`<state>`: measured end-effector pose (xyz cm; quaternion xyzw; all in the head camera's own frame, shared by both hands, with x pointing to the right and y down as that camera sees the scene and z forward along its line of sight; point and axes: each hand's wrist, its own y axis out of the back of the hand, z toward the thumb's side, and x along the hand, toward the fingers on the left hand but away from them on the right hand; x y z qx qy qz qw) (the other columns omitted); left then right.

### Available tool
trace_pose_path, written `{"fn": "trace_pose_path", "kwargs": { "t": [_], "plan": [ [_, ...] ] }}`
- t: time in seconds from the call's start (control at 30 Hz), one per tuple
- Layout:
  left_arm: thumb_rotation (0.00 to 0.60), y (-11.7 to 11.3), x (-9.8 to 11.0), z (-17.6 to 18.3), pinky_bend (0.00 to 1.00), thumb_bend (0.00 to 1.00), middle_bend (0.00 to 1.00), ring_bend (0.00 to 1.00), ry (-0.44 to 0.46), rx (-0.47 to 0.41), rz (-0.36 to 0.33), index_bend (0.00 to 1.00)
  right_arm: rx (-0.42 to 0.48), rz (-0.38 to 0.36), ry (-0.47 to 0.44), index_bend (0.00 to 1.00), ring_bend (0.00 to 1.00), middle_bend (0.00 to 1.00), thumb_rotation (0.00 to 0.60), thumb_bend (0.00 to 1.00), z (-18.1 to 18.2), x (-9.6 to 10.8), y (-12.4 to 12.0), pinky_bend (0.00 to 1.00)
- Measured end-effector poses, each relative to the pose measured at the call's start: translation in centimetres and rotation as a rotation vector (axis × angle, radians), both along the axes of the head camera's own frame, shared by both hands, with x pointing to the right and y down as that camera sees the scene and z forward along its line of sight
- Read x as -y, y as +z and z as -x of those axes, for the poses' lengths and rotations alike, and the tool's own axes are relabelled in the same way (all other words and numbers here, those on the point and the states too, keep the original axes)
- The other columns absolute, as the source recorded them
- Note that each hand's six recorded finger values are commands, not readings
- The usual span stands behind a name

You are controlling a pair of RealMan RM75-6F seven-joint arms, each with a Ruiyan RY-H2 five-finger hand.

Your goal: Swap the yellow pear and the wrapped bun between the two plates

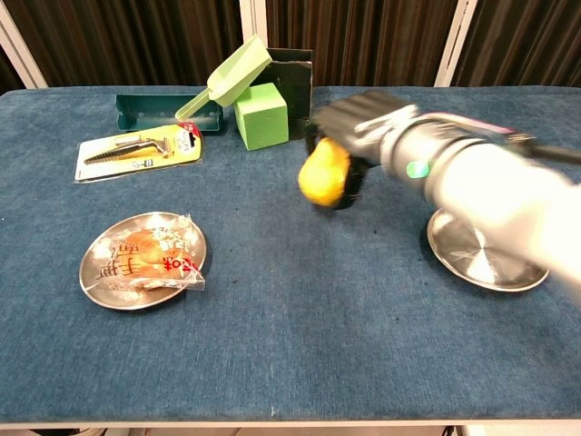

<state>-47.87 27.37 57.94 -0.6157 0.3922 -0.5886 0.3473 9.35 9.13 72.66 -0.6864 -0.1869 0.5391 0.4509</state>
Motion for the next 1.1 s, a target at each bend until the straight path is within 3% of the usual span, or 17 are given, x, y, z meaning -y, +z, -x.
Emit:
{"fn": "trace_pose_path", "kwargs": {
  "t": [0.1,0.3,0.5,0.77,0.93,1.1],
  "plan": [
    [0.600,-0.2,0.0,0.0,0.07,0.03,0.00,0.00,-0.001,-0.004,-0.007,0.00,-0.022,0.023,-0.010,0.01,0.19,0.21,0.600,0.38,1.2,-0.1,0.9,0.40],
    [0.600,-0.3,-0.2,-0.1,0.07,0.03,0.00,0.00,0.007,-0.008,-0.006,0.00,-0.015,0.050,-0.012,0.00,0.04,0.03,0.581,0.22,0.4,-0.4,0.4,0.31],
    [0.600,0.2,-0.4,-0.6,0.07,0.03,0.00,0.00,0.030,-0.009,0.022,0.00,0.012,0.060,-0.010,0.00,0.00,0.00,0.487,0.15,-2.7,-0.4,-2.0,0.23],
    [0.600,1.1,-0.8,-2.6,0.07,0.03,0.00,0.00,0.100,-0.053,0.063,0.00,0.019,0.002,-0.014,0.00,0.00,0.00,0.465,0.14,-9.2,-0.3,-6.3,0.16],
    [0.600,1.9,-0.9,-5.7,0.07,0.03,0.00,0.00,0.199,-0.154,0.078,0.00,0.032,-0.086,-0.017,0.00,0.00,0.00,0.465,0.14,-14.5,-2.9,-9.0,0.06],
    [0.600,3.6,-0.4,-12.0,0.08,0.06,0.00,0.00,0.316,-0.292,0.099,0.00,0.057,-0.189,0.086,0.00,0.00,0.00,0.448,0.14,-22.9,-8.3,-12.1,0.01]
  ]
}}
